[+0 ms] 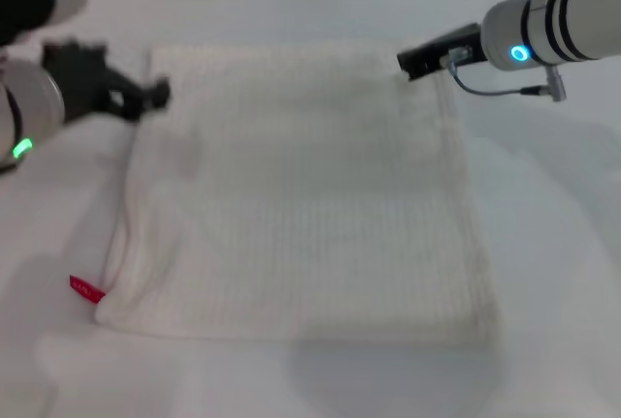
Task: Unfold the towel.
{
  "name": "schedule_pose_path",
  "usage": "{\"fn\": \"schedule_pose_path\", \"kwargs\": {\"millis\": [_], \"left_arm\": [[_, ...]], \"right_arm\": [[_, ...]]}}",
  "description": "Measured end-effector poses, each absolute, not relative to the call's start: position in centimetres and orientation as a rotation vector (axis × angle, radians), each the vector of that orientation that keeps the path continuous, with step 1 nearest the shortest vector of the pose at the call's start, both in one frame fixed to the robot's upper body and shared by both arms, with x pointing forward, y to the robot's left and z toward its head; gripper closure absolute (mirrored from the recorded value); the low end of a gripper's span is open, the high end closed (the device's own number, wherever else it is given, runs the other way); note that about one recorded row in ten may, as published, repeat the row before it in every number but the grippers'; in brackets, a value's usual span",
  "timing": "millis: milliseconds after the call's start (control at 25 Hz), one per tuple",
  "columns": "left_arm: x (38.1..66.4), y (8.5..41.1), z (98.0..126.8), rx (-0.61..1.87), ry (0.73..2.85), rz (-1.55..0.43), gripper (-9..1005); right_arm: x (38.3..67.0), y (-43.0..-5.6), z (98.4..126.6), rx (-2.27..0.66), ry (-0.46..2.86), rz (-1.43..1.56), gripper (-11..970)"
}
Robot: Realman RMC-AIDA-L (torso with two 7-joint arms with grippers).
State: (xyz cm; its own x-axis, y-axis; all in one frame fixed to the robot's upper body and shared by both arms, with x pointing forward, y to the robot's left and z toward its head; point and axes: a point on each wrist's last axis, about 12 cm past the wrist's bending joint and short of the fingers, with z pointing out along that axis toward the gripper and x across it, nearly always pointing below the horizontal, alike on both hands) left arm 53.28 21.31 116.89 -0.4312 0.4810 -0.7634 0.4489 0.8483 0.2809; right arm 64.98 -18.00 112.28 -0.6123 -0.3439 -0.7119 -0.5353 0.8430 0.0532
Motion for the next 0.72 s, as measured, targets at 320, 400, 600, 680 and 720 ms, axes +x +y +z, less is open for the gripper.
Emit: {"fn": "schedule_pose_path", "kwargs": {"millis": [320,400,600,680,720], "left_arm": [[54.9,25.5,115.2,0.448,1.687,0.155,238],[54.2,27.3,113.9,0.319,1.594,0.150,234],[52.0,30.0,111.7,0.111,1.429,0.090,234],[51.3,30.7,111.0,0.067,1.384,0.076,234],[50.8,31.3,110.3,0.045,1.368,0.075,234]], "right_arm": [[59.1,-17.2,113.4,-0.654,1.766,0.132,960],[56.5,-17.0,112.6,-0.580,1.594,0.039,960],[53.3,-17.1,109.7,-0.495,1.473,-0.014,960],[50.9,-17.6,107.3,-0.452,1.362,-0.021,960],[50.9,-17.6,107.3,-0.452,1.362,-0.021,960]]}}
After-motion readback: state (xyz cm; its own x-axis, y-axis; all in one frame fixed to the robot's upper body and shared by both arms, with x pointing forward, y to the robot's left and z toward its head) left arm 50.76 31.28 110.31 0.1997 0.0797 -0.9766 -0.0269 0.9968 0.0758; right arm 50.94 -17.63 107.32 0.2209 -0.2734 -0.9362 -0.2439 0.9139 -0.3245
